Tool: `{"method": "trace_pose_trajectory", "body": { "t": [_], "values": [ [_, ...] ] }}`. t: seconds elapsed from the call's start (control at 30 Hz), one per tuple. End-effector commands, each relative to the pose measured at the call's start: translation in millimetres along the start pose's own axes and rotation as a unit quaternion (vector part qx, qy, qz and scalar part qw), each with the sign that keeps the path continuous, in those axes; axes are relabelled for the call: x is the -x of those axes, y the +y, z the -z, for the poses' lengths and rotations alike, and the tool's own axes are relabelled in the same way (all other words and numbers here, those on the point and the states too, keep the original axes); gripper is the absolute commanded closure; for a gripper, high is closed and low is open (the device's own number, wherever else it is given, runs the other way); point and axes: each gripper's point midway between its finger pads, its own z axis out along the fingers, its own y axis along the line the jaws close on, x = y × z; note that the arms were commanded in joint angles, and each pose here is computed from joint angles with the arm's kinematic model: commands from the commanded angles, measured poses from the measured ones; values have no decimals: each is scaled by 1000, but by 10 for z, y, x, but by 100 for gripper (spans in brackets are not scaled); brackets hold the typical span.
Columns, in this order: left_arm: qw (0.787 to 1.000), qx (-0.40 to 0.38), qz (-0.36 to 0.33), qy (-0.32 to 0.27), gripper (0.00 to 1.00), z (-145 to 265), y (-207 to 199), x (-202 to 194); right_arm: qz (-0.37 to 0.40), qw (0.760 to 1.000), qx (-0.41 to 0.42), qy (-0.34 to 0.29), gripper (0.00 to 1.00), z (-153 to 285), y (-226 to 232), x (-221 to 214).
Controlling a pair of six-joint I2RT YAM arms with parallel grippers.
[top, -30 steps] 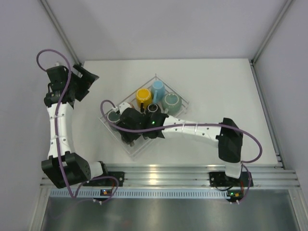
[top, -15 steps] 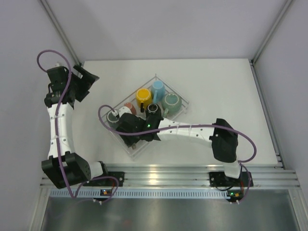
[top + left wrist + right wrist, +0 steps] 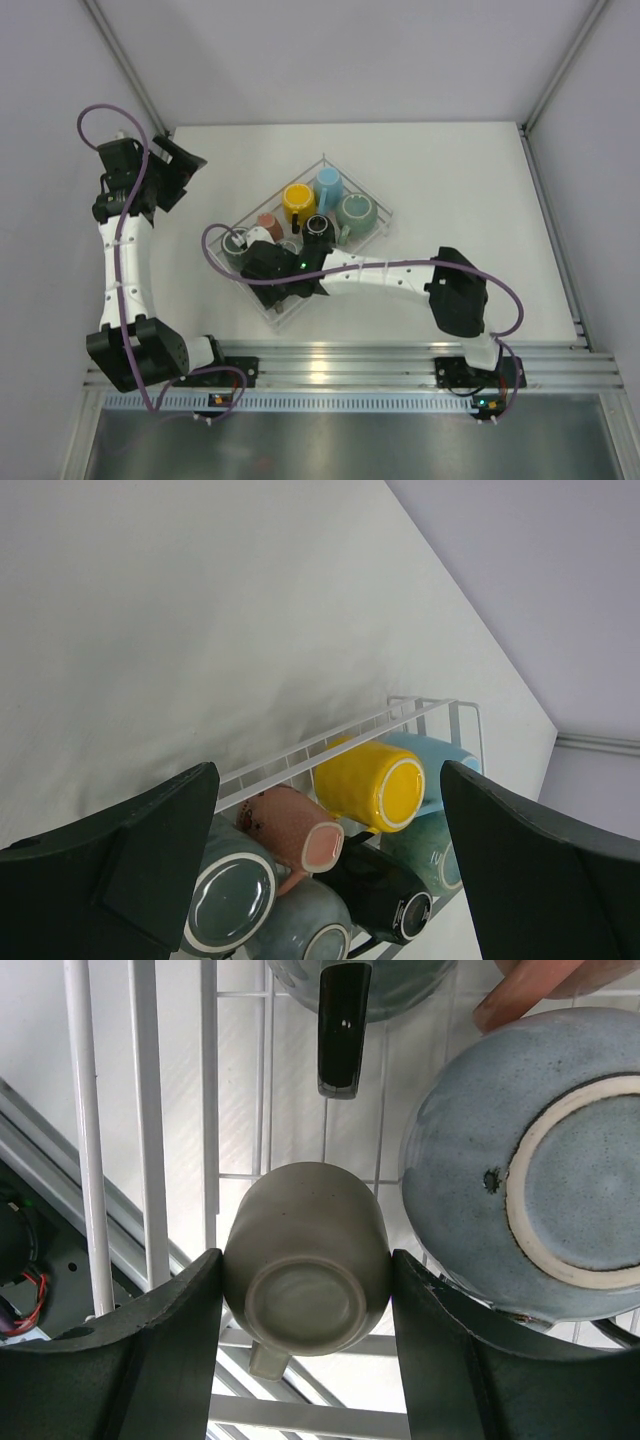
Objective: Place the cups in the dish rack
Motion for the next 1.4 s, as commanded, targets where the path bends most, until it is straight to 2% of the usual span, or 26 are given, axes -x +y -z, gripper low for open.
{"method": "trace_pose_trajectory", "body": {
  "t": [0.0, 0.03, 0.67, 1.2, 1.37],
  "values": [
    [999, -26, -4, -23, 2, 72, -125, 105, -3, 1000, 1, -31, 59, 116, 101, 184],
    [999, -26, -4, -23, 2, 68, -123, 109, -3, 999, 1, -33, 56, 124, 100, 196],
    [999, -26, -5, -26, 2, 79, -125, 114, 6, 1000, 0, -9, 43, 64, 110, 110],
    [999, -28, -10, -30, 2, 130, -127, 103, 10, 1000, 8, -18, 26, 122, 155, 156],
    [998, -53, -35, -24, 2, 187, -224, 85, 10, 999, 4, -32, 26, 294, 115, 265]
  ]
}}
